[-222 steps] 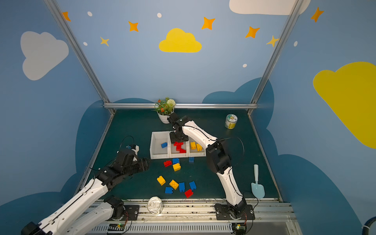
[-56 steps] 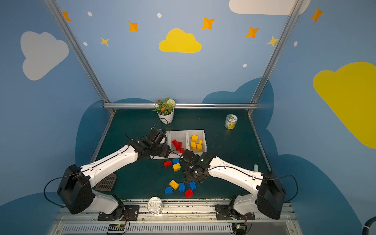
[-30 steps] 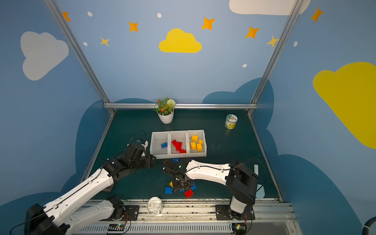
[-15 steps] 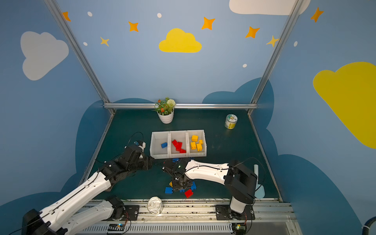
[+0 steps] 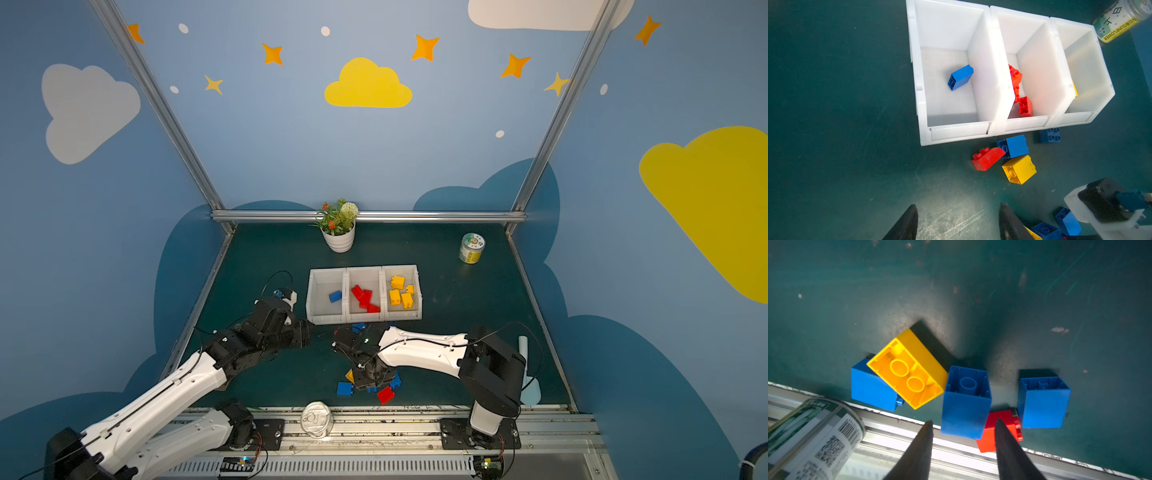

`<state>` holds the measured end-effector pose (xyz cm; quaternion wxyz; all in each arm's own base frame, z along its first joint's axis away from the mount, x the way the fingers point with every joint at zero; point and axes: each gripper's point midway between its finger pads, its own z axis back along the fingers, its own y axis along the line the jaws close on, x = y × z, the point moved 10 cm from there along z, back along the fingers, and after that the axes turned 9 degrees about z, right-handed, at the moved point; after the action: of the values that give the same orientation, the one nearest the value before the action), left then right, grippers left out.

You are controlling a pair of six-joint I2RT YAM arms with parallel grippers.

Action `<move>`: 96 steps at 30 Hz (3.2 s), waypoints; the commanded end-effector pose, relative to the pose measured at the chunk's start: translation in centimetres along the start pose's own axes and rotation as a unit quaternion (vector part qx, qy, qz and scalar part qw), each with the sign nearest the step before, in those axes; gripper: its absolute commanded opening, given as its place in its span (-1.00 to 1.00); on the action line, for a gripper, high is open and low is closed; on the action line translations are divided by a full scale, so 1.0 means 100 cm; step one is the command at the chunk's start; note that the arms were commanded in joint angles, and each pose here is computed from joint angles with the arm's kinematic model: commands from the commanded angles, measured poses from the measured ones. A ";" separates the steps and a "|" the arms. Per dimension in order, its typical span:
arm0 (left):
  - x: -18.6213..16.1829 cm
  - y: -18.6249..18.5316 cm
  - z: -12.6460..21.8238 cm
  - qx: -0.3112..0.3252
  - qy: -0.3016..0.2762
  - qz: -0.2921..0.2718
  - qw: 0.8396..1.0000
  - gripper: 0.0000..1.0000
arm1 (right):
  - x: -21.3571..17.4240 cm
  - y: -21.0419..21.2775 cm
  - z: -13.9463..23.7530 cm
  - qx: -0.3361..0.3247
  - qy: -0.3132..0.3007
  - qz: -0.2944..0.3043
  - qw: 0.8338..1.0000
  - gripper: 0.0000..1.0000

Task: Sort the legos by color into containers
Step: 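Grasp a blue brick near the table edge with the right gripper while the left withdraws, then carry the blue brick to the blue compartment and release it, then grasp a yellow brick with the left gripper while the right gripper withdraws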

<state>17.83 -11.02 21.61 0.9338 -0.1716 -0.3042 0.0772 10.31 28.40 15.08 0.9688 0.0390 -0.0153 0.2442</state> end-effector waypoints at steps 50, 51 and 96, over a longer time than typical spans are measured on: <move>-0.026 0.031 0.027 0.017 -0.014 0.033 0.999 0.25 | 0.222 0.036 0.054 0.046 -0.129 0.152 0.979 -0.54; -0.027 0.033 0.028 0.019 -0.015 0.034 0.999 0.25 | 0.225 0.037 0.050 0.046 -0.126 0.152 0.979 -0.52; -0.053 -0.044 -0.026 -0.044 0.180 -0.202 0.962 0.35 | 0.039 -0.120 0.126 -0.020 -0.244 -0.061 0.968 0.04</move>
<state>15.33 -15.70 18.40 0.9650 -0.1601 -0.1772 -0.1088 20.05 20.59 26.67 0.9489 0.0911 -0.2111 0.2160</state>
